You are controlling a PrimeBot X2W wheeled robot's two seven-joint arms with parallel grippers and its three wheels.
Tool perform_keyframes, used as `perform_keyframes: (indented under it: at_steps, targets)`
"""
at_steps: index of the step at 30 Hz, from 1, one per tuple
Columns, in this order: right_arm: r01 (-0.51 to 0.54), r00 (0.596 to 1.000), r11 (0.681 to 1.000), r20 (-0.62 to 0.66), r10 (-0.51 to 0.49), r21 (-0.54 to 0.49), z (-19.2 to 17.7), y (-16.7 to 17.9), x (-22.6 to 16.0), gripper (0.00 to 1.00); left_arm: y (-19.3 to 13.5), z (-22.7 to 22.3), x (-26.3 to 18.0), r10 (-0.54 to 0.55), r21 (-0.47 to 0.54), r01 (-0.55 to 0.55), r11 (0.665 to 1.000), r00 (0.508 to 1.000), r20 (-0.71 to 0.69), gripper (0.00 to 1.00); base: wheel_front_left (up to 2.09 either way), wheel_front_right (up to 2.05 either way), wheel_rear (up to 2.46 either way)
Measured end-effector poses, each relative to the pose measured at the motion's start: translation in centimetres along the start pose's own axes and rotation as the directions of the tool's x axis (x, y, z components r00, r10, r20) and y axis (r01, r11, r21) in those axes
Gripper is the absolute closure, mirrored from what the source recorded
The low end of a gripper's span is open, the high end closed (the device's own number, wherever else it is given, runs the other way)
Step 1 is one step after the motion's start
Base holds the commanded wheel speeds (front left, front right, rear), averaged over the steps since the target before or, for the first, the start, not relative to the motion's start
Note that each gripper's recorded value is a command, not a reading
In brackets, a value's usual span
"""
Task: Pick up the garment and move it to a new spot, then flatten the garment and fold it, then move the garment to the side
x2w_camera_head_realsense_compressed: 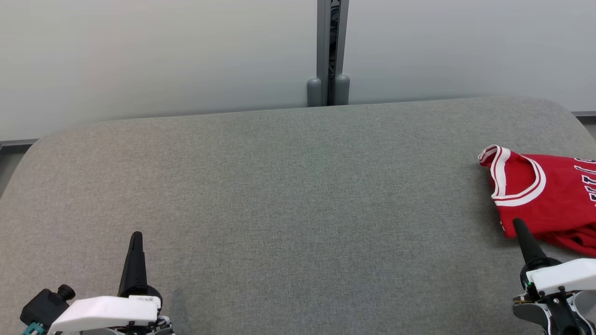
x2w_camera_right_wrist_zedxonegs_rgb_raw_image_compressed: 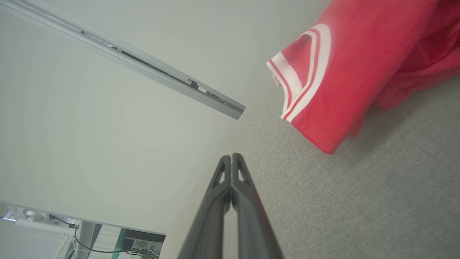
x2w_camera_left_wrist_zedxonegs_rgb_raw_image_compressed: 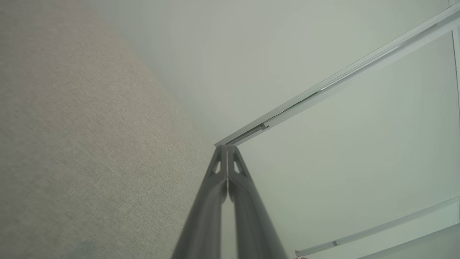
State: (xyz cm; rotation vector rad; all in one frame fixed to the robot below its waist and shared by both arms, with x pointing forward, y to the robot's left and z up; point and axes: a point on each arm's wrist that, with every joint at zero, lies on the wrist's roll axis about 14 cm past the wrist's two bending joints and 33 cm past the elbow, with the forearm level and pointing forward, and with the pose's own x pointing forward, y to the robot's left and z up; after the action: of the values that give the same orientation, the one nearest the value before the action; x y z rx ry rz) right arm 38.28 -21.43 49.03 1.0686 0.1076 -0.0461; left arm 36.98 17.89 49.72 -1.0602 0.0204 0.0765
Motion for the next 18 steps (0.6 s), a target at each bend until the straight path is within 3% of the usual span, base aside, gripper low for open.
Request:
perform_keyframes:
  at_steps: [18]
  targets:
    - [-0.023,1.000,0.986,-0.011,0.025,0.166,0.30,0.23,0.18,1.00,-0.57,0.21,-0.29,-0.009,-0.169,0.010,0.986,1.000,0.009,1.00,0.00,0.00,0.00]
